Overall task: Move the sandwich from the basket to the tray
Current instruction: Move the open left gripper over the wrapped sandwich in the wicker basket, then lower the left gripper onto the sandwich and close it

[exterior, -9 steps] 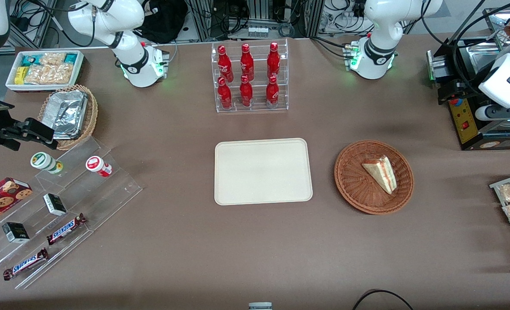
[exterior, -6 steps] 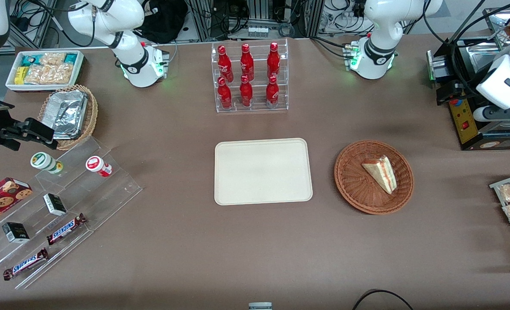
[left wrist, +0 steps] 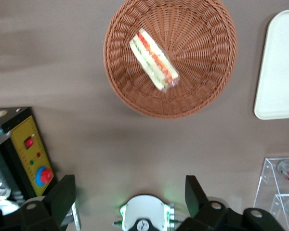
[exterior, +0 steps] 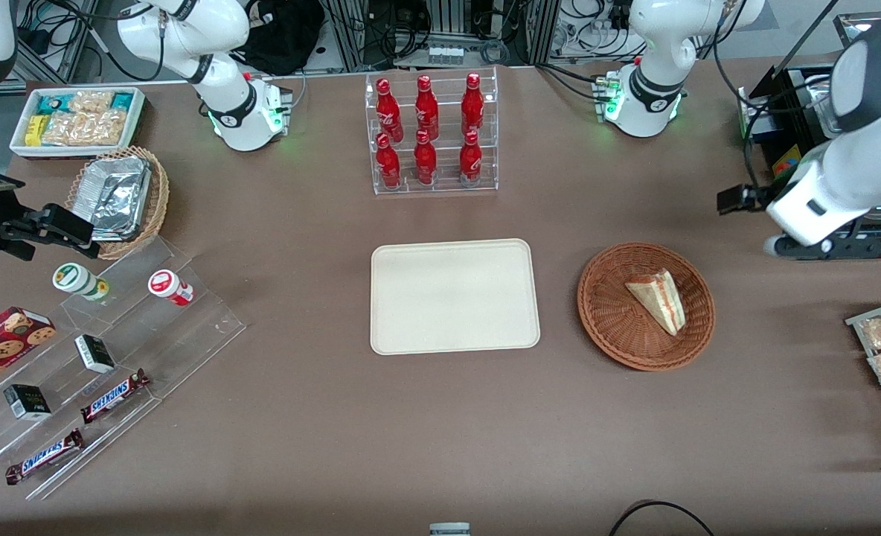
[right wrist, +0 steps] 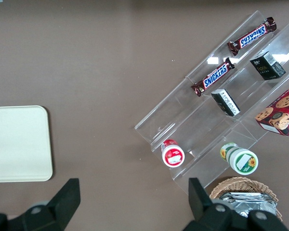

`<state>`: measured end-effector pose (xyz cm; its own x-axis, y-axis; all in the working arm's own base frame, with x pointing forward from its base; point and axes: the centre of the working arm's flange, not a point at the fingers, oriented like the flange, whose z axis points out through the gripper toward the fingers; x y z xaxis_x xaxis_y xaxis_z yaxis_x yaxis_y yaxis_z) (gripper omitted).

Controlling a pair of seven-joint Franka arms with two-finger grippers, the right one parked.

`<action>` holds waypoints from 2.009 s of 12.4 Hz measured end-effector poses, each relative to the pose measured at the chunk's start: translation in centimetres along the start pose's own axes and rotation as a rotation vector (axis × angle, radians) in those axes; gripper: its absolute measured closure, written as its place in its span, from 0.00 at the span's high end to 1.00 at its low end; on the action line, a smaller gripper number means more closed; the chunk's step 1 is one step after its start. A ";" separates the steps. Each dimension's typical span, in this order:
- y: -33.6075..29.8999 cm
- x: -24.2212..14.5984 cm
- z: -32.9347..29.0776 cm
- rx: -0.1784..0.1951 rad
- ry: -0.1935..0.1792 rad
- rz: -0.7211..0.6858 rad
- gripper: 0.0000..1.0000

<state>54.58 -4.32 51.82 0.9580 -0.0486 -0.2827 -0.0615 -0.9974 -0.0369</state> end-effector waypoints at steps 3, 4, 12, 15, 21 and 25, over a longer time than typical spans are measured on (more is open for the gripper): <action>0.8 1.8 4.9 0.000 0.032 0.014 1.00; 1.1 2.2 6.5 0.000 0.052 0.019 1.00; 2.0 3.0 17.1 -0.030 0.194 -0.170 1.00; 2.1 3.1 17.3 -0.048 0.208 -0.311 1.00; 4.1 3.3 19.4 -0.100 0.216 -0.691 1.00; 4.5 4.0 20.9 -0.115 0.204 -0.791 1.00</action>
<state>52.29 -7.93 30.47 0.7388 0.6730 -0.0346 0.6712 -0.7395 -0.0507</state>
